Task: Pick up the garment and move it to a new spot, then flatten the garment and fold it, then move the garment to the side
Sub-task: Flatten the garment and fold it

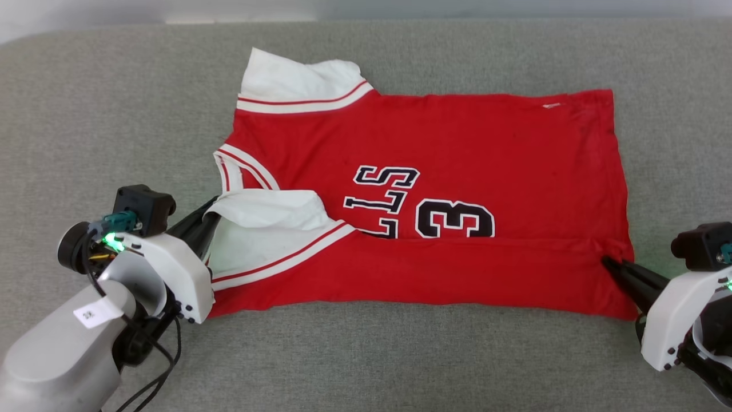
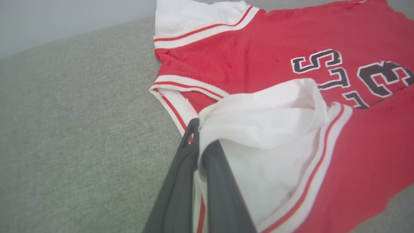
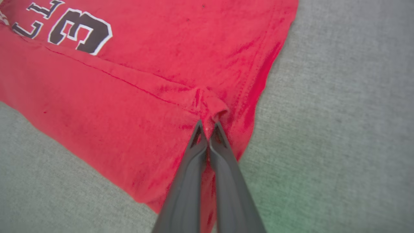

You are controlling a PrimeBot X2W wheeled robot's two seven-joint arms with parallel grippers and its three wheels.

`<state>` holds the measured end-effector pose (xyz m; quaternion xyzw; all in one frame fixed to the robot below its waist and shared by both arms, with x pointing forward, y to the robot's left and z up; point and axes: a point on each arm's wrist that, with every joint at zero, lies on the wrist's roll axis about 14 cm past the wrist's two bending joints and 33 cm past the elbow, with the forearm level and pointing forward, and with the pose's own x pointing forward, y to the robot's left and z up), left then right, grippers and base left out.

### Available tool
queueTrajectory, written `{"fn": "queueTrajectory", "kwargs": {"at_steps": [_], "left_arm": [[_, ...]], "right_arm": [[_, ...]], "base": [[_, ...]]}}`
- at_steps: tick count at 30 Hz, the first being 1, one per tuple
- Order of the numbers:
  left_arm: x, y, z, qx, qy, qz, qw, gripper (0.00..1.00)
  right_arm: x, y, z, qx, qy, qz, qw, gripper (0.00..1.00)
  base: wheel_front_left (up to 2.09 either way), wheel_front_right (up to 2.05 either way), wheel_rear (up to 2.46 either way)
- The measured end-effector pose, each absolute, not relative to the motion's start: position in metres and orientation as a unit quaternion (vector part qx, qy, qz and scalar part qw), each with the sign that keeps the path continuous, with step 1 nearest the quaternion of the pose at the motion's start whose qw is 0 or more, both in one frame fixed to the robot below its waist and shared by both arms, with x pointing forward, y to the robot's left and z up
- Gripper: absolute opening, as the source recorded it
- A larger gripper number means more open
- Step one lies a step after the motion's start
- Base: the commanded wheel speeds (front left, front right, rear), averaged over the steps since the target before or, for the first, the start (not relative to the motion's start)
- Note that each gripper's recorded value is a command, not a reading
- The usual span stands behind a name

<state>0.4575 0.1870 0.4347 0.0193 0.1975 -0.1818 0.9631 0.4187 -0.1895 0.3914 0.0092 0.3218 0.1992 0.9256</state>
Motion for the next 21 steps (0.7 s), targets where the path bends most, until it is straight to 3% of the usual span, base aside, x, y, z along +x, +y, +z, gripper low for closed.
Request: {"fn": "queueTrajectory", "kwargs": {"at_steps": [8, 15, 16, 17, 18, 21], "left_arm": [[0.460, 0.189, 0.378, 0.013, 0.281, -0.181, 0.942, 0.00], [0.460, 0.192, 0.367, 0.000, 0.295, -0.173, 0.940, 0.00], [0.460, 0.193, 0.369, 0.000, 0.295, -0.172, 0.940, 0.31], [0.460, 0.194, 0.370, 0.000, 0.295, -0.170, 0.940, 1.00], [0.460, 0.195, 0.373, 0.001, 0.292, -0.169, 0.941, 1.00], [0.463, 0.202, 0.388, 0.010, 0.276, -0.165, 0.947, 1.00]], "right_arm": [[0.426, -0.190, 0.376, 0.007, 0.338, 0.200, 0.920, 0.00], [0.427, -0.189, 0.379, 0.010, 0.333, 0.201, 0.921, 0.00], [0.427, -0.189, 0.380, 0.010, 0.330, 0.201, 0.922, 0.00], [0.427, -0.188, 0.383, 0.010, 0.327, 0.201, 0.924, 0.29], [0.427, -0.188, 0.385, 0.010, 0.323, 0.201, 0.925, 1.00], [0.431, -0.187, 0.398, 0.012, 0.304, 0.201, 0.931, 1.00]], "base": [[0.00, 0.00, 0.00], [0.00, 0.00, 0.00], [0.00, 0.00, 0.00], [0.00, 0.00, 0.00], [0.00, 0.00, 0.00], [0.00, 0.00, 0.00]]}}
